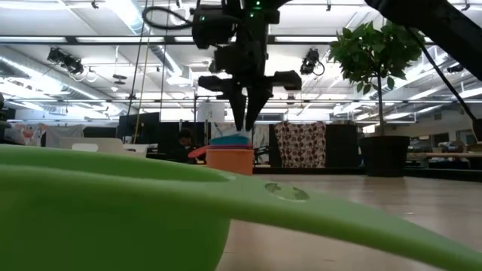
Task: Nest measuring cups in basket
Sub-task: Stack the yellow measuring cup on top of the light blue measuring cup
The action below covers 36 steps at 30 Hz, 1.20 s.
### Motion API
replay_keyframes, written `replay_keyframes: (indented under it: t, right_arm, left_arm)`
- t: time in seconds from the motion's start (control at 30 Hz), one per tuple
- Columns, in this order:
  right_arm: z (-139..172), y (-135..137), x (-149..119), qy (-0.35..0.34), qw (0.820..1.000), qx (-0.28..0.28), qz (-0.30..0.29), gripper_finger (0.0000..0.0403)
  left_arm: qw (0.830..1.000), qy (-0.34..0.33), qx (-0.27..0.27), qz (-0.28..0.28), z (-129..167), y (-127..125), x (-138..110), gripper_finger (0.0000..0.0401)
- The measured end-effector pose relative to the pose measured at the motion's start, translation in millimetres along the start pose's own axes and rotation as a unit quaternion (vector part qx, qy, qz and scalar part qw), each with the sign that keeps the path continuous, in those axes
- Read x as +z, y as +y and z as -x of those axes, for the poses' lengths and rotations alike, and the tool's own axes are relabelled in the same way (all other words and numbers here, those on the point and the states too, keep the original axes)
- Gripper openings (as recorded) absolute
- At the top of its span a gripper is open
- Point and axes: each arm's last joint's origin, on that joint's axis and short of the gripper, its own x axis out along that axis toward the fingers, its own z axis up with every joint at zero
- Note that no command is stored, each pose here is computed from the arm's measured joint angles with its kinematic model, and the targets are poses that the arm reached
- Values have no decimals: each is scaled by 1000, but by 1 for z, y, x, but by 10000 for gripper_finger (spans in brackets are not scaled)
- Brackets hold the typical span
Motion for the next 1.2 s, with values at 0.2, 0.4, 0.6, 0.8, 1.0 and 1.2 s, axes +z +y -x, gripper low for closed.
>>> replay_keyframes:
  t: [0.2, 0.4, 0.6, 0.8, 1.0, 1.2]
  right_arm:
    - [40, 7, -4, -12, 998, -42, -38, 78]
    - [87, 18, -19, -40, 981, -86, -171, 78]
    - [123, 37, -33, -51, 958, -91, -266, 75]
    - [149, 55, -41, -60, 946, -98, -304, 59]
    - [173, 72, -47, -71, 938, -108, -323, 52]
    - [189, 85, -51, -84, 919, -114, -367, 53]
  left_arm:
    - [1000, 4, 2, 3, -2, 0, 2, 82]
    - [999, 43, 7, 4, -17, -2, 9, 82]
    - [986, 161, -29, 37, -24, -4, 0, 82]
    - [975, 209, -62, 48, -27, -16, -9, 82]
    - [956, 264, -60, 115, -25, -30, -22, 82]
    - [940, 298, -26, 163, -22, -43, -36, 82]
